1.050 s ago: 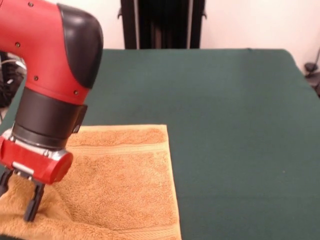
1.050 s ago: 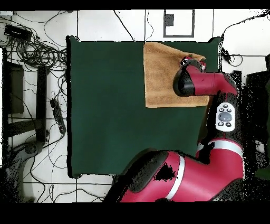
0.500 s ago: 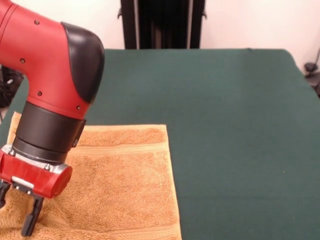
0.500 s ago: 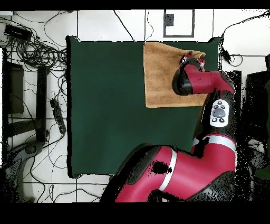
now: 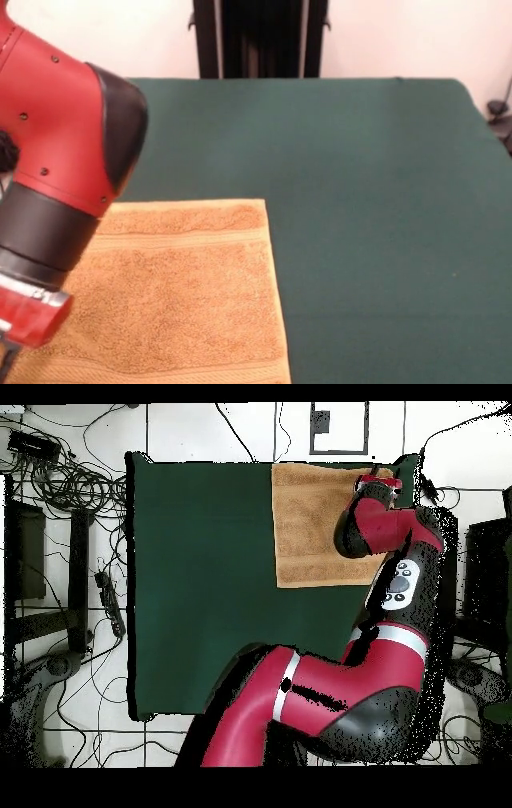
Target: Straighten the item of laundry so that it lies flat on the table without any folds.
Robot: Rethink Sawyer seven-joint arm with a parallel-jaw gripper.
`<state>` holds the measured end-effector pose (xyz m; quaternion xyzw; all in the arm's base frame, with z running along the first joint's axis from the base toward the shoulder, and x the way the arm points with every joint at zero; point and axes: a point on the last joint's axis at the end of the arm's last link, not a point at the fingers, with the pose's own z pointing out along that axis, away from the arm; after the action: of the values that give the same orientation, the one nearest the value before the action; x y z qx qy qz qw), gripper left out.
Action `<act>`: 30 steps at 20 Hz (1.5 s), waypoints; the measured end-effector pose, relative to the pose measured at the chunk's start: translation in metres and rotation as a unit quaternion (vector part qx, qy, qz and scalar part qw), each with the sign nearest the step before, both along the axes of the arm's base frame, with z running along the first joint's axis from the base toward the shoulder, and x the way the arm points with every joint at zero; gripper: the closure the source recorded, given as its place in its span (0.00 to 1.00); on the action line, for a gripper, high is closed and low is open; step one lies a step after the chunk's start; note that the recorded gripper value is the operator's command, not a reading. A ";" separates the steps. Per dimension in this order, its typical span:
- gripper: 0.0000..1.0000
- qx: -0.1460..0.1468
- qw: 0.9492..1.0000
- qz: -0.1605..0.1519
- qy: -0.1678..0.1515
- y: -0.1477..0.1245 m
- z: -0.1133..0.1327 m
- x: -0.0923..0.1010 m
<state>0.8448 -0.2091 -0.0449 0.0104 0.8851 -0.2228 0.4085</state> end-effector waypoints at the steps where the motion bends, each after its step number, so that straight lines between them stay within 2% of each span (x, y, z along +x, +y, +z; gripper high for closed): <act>1: 0.00 -0.009 1.000 0.004 -0.001 -0.003 0.002 0.002; 4: 0.00 -0.044 0.999 0.019 -0.005 -0.016 0.013 0.013; 5: 0.00 -0.062 0.998 0.027 -0.013 -0.022 0.025 0.022; 10: 0.00 -0.073 0.996 0.034 -0.031 -0.024 0.049 0.037; 11: 0.00 -0.068 0.997 0.032 -0.036 -0.023 0.052 0.039; 14: 0.00 -0.005 0.997 -0.004 -0.072 -0.027 0.075 0.046; 15: 0.00 0.046 0.994 -0.042 -0.089 -0.039 0.088 0.045; 18: 0.00 0.085 0.989 -0.078 -0.091 -0.053 0.096 0.040; 19: 0.00 0.109 0.985 -0.105 -0.086 -0.066 0.102 0.033; 22: 0.00 0.132 0.979 -0.138 -0.069 -0.080 0.109 0.021; 24: 0.00 0.136 0.978 -0.148 -0.059 -0.083 0.113 0.016; 26: 0.00 0.137 0.977 -0.153 -0.050 -0.081 0.119 0.013; 30: 0.00 0.135 0.979 -0.145 -0.050 -0.065 0.132 0.019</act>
<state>0.8641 -0.2742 0.0871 0.2051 0.8745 -0.1571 0.4106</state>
